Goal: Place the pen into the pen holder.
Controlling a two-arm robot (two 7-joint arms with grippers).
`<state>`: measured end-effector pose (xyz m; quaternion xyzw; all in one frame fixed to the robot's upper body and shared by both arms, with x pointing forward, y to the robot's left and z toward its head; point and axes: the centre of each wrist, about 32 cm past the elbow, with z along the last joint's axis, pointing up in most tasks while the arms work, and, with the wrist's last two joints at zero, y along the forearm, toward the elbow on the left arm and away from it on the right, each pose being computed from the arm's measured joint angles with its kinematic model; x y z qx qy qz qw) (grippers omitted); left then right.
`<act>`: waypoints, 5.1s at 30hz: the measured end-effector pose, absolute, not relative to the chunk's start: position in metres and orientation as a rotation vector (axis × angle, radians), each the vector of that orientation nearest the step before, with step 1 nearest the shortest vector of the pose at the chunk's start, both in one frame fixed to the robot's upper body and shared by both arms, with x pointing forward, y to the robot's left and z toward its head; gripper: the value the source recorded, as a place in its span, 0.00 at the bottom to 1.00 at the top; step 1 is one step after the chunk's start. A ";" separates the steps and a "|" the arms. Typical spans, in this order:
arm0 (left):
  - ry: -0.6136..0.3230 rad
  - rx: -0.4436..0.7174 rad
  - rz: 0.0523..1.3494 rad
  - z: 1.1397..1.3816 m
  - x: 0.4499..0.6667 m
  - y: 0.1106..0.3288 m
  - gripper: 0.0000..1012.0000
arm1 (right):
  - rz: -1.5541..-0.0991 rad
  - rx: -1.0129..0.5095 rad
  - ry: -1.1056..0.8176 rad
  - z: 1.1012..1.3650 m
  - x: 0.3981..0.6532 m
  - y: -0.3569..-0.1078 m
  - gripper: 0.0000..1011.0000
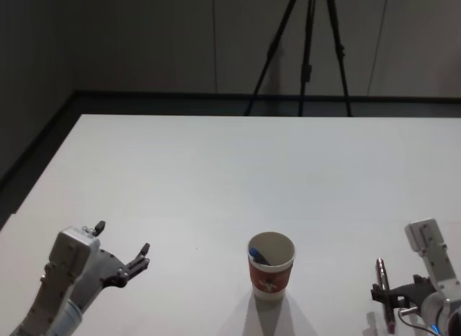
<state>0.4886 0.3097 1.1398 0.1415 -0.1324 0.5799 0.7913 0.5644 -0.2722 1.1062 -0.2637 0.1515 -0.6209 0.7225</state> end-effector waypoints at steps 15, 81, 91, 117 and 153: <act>-0.285 0.304 1.248 1.140 0.489 0.310 0.99 | -1.357 -0.602 0.335 1.104 0.569 -0.266 0.99; -0.285 0.304 1.248 1.140 0.489 0.310 0.99 | -1.330 -0.632 0.374 1.093 0.571 -0.260 0.99; -0.285 0.304 1.248 1.140 0.489 0.310 0.99 | -1.329 -0.632 0.373 1.093 0.571 -0.260 0.96; -0.285 0.304 1.248 1.140 0.489 0.310 0.99 | -1.330 -0.634 0.375 1.092 0.571 -0.260 0.20; -0.285 0.304 1.248 1.140 0.489 0.310 0.99 | -1.316 -0.593 0.282 1.099 0.561 -0.266 0.17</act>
